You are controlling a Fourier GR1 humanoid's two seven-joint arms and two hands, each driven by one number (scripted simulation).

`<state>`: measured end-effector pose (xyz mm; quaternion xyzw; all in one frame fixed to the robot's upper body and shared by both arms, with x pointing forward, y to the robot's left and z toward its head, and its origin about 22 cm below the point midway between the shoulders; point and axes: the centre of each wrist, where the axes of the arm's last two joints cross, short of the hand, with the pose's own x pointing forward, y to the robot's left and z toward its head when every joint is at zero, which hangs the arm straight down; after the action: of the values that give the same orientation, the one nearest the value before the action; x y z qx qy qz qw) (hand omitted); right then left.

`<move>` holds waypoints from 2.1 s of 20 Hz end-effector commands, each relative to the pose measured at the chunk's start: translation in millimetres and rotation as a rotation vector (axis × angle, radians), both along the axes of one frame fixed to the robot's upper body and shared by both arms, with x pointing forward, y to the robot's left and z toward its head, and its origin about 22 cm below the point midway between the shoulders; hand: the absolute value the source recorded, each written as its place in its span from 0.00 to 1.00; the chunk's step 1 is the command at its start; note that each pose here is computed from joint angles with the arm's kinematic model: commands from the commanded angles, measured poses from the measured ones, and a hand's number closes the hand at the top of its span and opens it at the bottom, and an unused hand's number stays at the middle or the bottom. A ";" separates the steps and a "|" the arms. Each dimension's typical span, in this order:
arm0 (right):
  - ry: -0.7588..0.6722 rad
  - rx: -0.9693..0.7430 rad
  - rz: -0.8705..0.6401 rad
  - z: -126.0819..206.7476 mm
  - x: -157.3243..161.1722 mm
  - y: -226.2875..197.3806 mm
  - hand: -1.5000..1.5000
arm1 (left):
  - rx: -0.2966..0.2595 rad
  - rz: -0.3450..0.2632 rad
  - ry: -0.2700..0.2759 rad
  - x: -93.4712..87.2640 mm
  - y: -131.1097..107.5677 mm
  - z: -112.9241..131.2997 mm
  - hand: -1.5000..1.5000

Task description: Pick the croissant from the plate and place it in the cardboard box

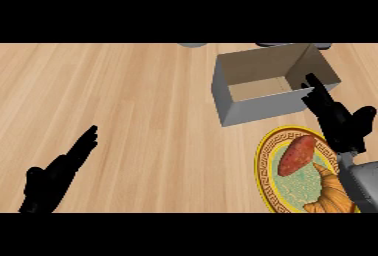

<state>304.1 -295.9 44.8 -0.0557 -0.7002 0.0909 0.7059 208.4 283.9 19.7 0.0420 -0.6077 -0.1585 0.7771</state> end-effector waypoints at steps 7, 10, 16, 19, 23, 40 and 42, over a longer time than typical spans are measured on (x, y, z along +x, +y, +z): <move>-0.153 -0.624 -0.268 110.1 -29.3 -106.7 0.00 | 0.083 -0.026 -0.358 30.8 8.6 49.8 0.50; -0.244 -0.555 -0.296 129.9 -57.8 -109.3 0.00 | 0.083 -0.041 -0.385 43.2 10.2 49.8 0.50; -0.254 -0.811 -0.131 109.6 -110.7 -111.5 0.00 | 0.075 -0.075 -0.427 43.6 6.8 48.5 0.50; -0.238 -0.898 -0.087 112.8 -127.5 -99.6 0.00 | 0.077 -0.113 -0.422 52.7 6.5 59.2 0.50; -0.028 -1.061 -0.022 127.0 -134.0 -94.4 0.00 | 0.067 -0.114 -0.433 56.8 -2.7 48.9 0.50; 0.468 -1.326 0.075 147.9 -156.5 15.2 0.00 | 0.048 -0.226 -0.449 79.5 -29.7 56.4 0.50; 0.479 -1.308 0.073 140.7 -156.6 19.5 0.00 | 0.040 -0.216 -0.451 85.9 -22.5 45.6 0.50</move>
<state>148.4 -281.0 201.4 -0.4465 -0.3748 0.5194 0.6248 286.9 263.3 68.2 0.0352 -0.7597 -0.2364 0.6048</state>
